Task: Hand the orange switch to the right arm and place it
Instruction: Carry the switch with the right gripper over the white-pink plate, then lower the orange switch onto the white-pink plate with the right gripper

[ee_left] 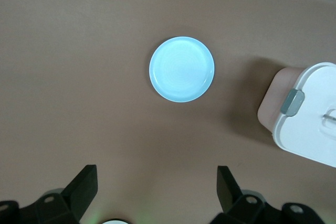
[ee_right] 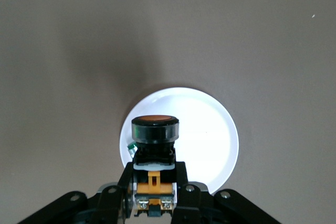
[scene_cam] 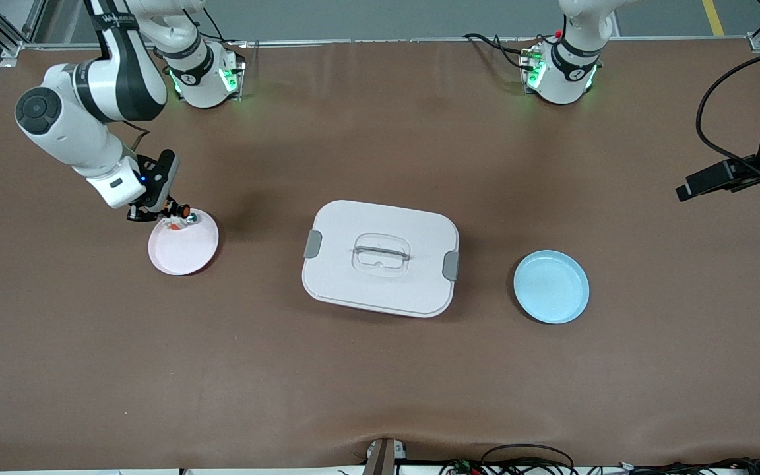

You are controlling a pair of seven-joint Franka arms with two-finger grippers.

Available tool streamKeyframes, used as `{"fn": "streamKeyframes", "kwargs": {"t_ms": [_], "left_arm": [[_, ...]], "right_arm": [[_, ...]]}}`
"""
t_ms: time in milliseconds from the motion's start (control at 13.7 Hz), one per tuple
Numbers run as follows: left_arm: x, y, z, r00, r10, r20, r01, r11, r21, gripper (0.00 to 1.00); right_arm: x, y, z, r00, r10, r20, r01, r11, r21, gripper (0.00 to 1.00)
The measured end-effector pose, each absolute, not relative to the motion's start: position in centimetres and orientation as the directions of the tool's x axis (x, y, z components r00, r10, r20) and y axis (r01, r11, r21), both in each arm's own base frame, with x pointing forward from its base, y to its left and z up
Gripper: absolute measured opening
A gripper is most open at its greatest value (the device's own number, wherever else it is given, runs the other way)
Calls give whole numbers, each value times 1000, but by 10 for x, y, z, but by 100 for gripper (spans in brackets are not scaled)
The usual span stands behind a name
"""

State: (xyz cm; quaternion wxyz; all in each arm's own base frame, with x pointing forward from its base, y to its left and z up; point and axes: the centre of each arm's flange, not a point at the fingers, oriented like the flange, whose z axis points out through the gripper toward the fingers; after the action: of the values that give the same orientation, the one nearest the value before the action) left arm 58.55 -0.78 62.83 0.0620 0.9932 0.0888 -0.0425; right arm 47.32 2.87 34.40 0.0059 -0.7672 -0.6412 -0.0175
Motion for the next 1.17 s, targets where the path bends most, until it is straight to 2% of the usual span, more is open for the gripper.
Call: {"fn": "streamKeyframes", "kwargs": {"t_ms": [729, 947, 1166], "left_arm": [[532, -27, 610, 987, 149, 59, 143, -985, 99, 100], [507, -37, 608, 992, 93, 86, 86, -993, 86, 100], [499, -46, 610, 993, 71, 90, 64, -995, 80, 100]], "right_arm": [[485, 10, 258, 139, 990, 39, 990, -140, 26, 34], [485, 4, 243, 109, 993, 38, 994, -110, 19, 34], [487, -4, 235, 109, 993, 39, 994, -110, 27, 34]]}}
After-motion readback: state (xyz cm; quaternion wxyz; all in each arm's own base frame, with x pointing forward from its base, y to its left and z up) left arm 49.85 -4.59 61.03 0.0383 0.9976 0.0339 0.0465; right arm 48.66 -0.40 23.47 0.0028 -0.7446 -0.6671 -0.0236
